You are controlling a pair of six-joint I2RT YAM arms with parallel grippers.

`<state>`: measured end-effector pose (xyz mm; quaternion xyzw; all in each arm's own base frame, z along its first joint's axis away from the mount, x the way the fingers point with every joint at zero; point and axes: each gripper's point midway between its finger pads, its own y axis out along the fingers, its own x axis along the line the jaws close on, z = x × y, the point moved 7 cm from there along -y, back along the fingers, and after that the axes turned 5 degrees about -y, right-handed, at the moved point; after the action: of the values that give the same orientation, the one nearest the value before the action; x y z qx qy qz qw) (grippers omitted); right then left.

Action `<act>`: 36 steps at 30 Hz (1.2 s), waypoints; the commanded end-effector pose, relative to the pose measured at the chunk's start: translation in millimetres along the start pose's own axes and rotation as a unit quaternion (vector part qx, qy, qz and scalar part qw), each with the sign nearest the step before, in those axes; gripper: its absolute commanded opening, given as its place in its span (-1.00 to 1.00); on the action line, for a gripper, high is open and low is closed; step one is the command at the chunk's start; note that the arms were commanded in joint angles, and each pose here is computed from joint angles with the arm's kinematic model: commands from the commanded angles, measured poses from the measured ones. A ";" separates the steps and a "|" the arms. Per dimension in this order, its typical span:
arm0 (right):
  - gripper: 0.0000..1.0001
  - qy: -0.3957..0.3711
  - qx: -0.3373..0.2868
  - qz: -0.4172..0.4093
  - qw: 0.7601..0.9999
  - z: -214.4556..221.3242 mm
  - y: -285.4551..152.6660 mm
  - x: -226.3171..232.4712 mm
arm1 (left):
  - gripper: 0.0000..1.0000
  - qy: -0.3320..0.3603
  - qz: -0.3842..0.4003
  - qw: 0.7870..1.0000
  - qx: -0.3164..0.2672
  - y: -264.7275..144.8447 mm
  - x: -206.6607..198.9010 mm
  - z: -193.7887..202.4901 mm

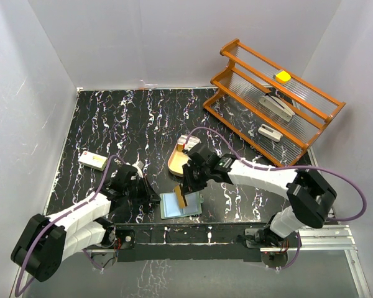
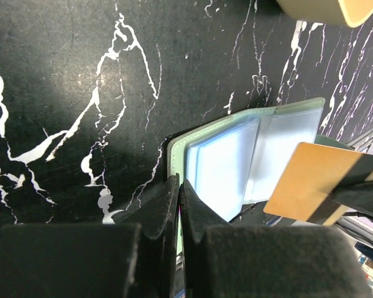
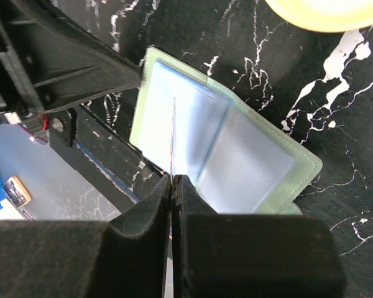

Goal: Put the credit cards into the card holder
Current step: Insert the credit card into the card holder.

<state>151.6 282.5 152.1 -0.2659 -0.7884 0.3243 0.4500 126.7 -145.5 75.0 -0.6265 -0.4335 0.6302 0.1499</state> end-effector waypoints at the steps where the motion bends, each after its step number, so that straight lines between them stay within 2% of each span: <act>1: -1.00 0.017 0.003 -0.019 1.000 -2.6 12.4 1.2 | -1.00 -0.005 0.011 1.000 0.010 4.4 3.4 4.7; 8: -1.00 0.039 0.015 -0.010 0.999 8.0 18.7 -16.3 | -1.00 0.006 -0.041 0.999 0.006 3.6 16.9 5.4; 14: -1.00 0.055 0.005 -0.039 0.998 2.9 8.9 -24.5 | -1.00 0.011 -0.044 0.999 0.006 4.7 17.5 4.4; 26: -1.00 0.089 0.024 -0.079 0.993 18.7 22.9 -29.5 | -1.00 0.008 -0.046 0.999 0.008 5.5 18.6 5.0; 36: -1.00 0.095 0.020 -0.075 0.992 24.7 31.2 -37.3 | -1.00 0.007 -0.040 0.999 0.008 3.3 16.4 5.4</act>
<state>145.1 263.6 98.1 -0.2272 -0.7379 0.3005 0.5599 124.2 -143.0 64.4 -0.6215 -0.4377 0.6284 0.1652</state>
